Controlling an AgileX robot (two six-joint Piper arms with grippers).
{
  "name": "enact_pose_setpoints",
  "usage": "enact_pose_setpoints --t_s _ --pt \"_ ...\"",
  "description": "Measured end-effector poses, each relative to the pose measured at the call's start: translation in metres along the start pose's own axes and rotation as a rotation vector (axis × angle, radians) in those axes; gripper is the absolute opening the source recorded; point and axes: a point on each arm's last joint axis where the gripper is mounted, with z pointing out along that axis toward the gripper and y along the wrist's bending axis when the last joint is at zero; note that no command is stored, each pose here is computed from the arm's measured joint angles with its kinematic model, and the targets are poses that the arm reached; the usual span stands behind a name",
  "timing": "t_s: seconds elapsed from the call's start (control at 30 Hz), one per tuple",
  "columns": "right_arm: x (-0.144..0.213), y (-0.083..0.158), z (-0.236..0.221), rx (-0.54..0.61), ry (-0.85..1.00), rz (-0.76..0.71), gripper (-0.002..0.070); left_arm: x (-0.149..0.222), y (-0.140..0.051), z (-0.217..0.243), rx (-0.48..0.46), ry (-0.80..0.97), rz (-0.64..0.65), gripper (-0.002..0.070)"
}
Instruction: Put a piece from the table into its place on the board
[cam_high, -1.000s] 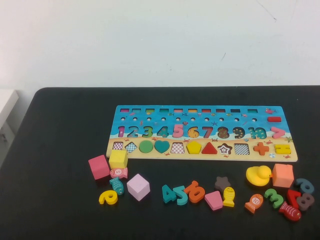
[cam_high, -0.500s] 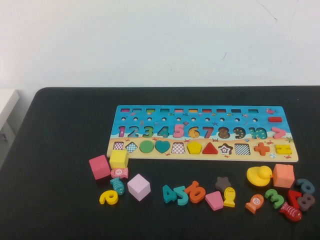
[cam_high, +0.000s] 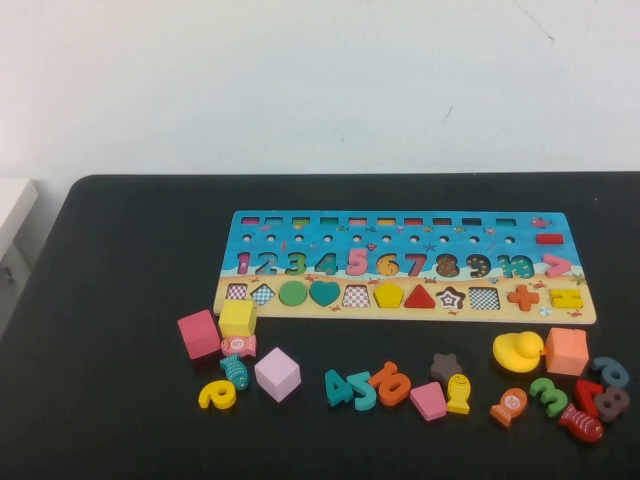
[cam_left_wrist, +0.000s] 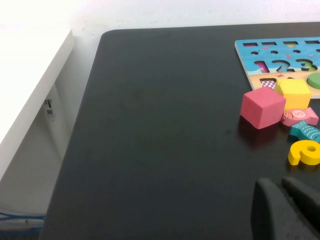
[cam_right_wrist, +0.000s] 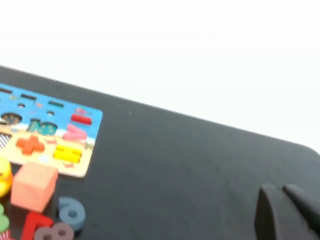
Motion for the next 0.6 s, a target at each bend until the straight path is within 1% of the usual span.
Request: enact_pose_setpoints --t_s 0.23,0.3,0.4,0.43,0.47,0.6 --pt "-0.0014 0.0001 0.0 -0.002 -0.016 0.01 0.0019 0.0 0.0 0.0 0.0 0.0 0.0 -0.0001" --pt "-0.0003 0.0009 0.0 -0.01 -0.003 0.046 0.0019 0.0 0.0 0.0 0.0 0.0 0.0 -0.0001" --pt "0.002 0.0052 -0.0002 -0.055 0.026 0.158 0.0019 0.0 0.0 0.0 0.0 0.0 0.0 -0.0001" --pt "0.0027 0.0066 -0.0003 -0.07 0.035 0.161 0.0019 0.0 0.0 0.0 0.0 0.0 0.0 -0.0001" --pt "0.0031 0.0077 -0.0003 -0.082 0.038 0.125 0.0019 0.0 0.0 0.0 0.0 0.0 0.0 -0.0001" --pt "0.0037 0.0078 -0.0002 -0.082 0.036 0.074 0.0019 0.0 0.0 0.0 0.0 0.0 0.0 -0.0001"
